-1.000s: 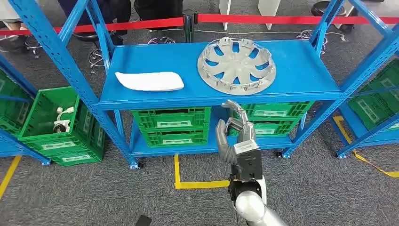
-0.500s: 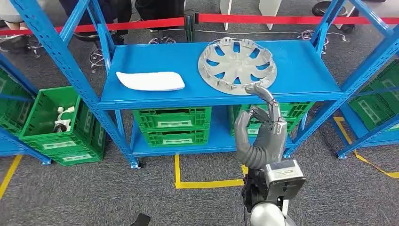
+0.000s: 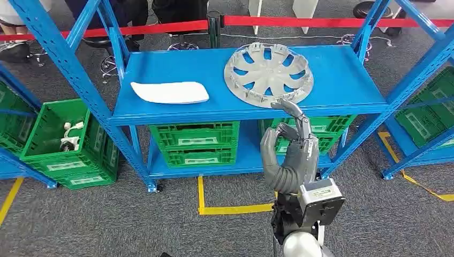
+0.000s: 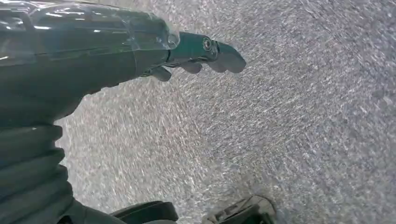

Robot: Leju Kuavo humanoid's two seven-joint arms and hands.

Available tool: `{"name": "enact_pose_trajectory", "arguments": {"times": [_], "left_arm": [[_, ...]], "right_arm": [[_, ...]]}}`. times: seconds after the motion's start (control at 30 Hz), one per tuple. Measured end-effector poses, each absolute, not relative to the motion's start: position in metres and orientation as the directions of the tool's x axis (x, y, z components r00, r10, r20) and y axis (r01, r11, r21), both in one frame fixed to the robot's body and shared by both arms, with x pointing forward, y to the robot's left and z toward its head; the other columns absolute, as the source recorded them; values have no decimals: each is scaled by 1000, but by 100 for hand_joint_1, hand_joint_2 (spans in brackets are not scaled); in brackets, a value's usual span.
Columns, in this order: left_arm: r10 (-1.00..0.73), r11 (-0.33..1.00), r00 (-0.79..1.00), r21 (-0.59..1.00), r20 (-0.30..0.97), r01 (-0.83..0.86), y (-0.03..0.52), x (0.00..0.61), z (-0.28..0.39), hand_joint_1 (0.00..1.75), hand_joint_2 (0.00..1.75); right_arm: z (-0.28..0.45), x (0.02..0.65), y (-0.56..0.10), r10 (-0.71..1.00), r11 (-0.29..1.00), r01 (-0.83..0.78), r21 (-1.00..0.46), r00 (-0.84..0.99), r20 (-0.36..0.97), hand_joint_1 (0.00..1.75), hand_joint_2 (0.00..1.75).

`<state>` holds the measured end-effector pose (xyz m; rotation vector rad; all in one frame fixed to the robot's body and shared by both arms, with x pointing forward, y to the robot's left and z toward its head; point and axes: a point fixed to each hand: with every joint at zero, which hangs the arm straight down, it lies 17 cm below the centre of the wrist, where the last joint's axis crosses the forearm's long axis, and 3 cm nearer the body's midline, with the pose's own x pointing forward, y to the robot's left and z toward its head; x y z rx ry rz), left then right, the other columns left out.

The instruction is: Take the parts from the cabinet and place them on the table.

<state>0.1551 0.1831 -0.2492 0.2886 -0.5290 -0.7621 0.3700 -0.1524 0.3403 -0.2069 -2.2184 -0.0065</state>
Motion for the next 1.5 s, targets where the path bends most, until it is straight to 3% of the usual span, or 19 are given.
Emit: {"name": "enact_pose_trajectory", "arguments": {"times": [0.8, 1.5], "left_arm": [[-840, 543, 450, 470, 303, 696, 184, 152, -252, 0, 175], [-862, 506, 409, 474, 299, 721, 178, 150, -251, 0, 175]], "right_arm": [[337, 370, -139, 123, 991, 111, -71, -591, 797, 175, 175], [330, 378, -131, 124, 992, 84, -93, -576, 808, 175, 175]]}}
